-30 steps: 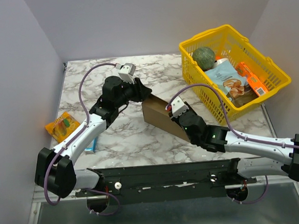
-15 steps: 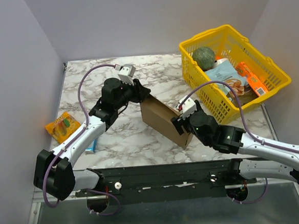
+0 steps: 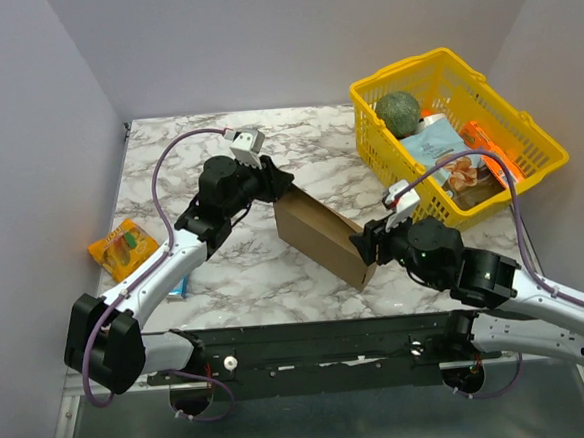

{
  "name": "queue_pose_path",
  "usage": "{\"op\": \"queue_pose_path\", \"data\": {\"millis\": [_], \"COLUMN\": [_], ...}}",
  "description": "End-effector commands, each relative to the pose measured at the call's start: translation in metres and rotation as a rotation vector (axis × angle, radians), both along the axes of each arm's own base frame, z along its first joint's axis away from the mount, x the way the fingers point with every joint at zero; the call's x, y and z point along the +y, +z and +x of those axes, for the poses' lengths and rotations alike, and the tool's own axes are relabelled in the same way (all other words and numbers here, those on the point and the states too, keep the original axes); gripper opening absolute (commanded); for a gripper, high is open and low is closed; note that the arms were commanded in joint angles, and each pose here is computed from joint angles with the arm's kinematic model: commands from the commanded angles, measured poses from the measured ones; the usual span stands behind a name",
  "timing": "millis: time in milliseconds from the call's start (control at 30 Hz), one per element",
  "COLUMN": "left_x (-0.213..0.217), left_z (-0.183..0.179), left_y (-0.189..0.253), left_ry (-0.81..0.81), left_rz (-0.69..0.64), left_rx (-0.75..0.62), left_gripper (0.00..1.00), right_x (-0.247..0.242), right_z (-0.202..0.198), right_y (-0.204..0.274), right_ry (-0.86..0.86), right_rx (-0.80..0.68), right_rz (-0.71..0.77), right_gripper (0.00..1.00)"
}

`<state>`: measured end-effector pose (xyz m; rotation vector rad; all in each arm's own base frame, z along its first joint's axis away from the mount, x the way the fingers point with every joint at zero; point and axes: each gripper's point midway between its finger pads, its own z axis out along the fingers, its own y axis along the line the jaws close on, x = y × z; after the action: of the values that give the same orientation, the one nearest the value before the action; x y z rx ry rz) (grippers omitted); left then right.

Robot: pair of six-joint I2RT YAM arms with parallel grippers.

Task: Fold the paper box

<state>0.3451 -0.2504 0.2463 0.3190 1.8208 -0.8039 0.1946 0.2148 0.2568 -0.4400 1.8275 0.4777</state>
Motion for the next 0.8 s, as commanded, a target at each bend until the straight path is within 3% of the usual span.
{"op": "queue_pose_path", "data": {"millis": [0,133,233,767], "left_x": [0.028,0.028,0.027,0.029], "left_z": [-0.027,-0.027,-0.028,-0.034], "left_y": [-0.101,-0.101,-0.101,-0.110], "left_ry": [0.041,0.045,0.047,0.063], "left_rz": [0.224,0.228,0.230,0.243], "left_rx": [0.265,0.262,0.260,0.255], "left_gripper": [0.38,0.38,0.38,0.38], "right_x": [0.002,0.005,0.008,0.008], "right_z": [-0.014,-0.021,-0.025,-0.038], "right_y": [-0.011,-0.014,-0.018,-0.079], "right_ry": [0.030,0.052,0.065,0.056], "right_rx": [0.095,0.131,0.155,0.313], "right_rz": [0.005,0.042,0.063,-0.044], "right_gripper": [0.55,0.37,0.30,0.21]}}
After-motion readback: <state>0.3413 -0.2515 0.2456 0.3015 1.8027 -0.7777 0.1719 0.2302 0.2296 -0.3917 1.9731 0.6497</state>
